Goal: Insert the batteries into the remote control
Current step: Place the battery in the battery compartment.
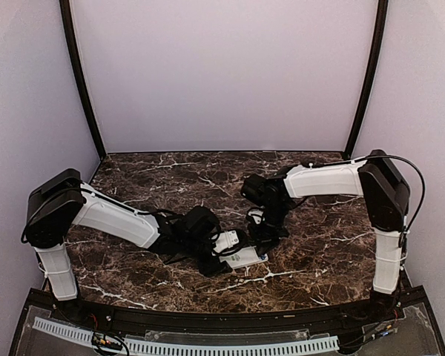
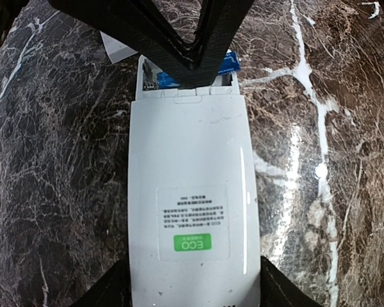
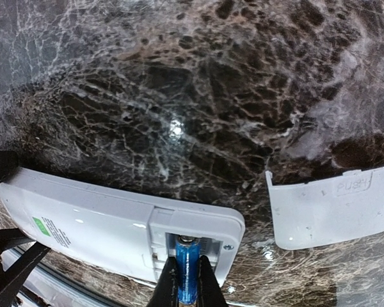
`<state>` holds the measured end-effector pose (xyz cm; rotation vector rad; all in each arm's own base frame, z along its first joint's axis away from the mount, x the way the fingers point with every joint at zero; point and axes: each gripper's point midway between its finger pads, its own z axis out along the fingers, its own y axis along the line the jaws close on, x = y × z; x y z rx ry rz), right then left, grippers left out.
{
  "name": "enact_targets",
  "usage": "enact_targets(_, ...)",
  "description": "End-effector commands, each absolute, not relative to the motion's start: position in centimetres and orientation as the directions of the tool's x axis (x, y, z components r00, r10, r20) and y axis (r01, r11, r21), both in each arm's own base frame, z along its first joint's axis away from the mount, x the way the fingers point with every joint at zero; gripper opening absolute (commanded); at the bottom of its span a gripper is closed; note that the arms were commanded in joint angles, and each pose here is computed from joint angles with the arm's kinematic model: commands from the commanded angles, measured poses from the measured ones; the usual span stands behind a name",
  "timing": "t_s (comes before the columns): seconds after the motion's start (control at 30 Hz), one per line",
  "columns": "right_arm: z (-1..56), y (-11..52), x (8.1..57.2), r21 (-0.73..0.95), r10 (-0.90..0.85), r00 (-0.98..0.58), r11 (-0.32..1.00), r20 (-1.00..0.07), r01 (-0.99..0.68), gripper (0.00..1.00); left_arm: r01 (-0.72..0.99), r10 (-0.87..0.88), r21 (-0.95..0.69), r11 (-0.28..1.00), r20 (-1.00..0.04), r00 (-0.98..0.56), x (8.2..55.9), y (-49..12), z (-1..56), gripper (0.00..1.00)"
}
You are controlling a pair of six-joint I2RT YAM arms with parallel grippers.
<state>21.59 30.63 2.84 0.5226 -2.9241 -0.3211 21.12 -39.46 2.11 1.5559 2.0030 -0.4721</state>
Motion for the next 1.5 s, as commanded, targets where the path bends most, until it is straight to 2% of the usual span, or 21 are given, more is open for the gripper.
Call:
enact_targets(0.0,1.4,31.5,22.2,0.241,-0.344,-0.933,0.920,0.109,-0.311,0.08,0.956,0.815,0.099,0.276,-0.552,-0.178,21.4,-37.3,0.6,0.65)
enact_targets(0.23,2.1,31.5,22.3,0.240,-0.335,-0.937,0.922,0.099,-0.304,0.19,0.958,0.813,0.087,0.274,-0.553,-0.182,21.4,-37.2,0.6,0.67)
enact_targets(0.33,2.4,31.4,22.1,0.243,-0.338,-0.936,0.921,0.102,-0.306,0.21,0.959,0.813,0.087,0.271,-0.554,-0.180,21.3,-37.2,0.6,0.67)
enact_targets(0.6,3.8,31.1,21.7,0.251,-0.338,-0.936,0.919,0.101,-0.305,0.22,0.960,0.815,0.084,0.268,-0.550,-0.180,21.2,-37.1,0.5,0.67)
enact_targets(1.0,4.6,29.8,21.0,0.231,-0.327,-0.939,0.927,0.109,-0.296,0.17,0.960,0.816,0.082,0.268,-0.549,-0.181,21.1,-37.0,0.5,0.67)
enact_targets(1.47,4.4,30.7,21.0,0.305,-0.319,-0.942,0.911,0.100,-0.276,0.16,0.962,0.817,0.079,0.261,-0.549,-0.177,20.9,-37.0,0.5,0.68)
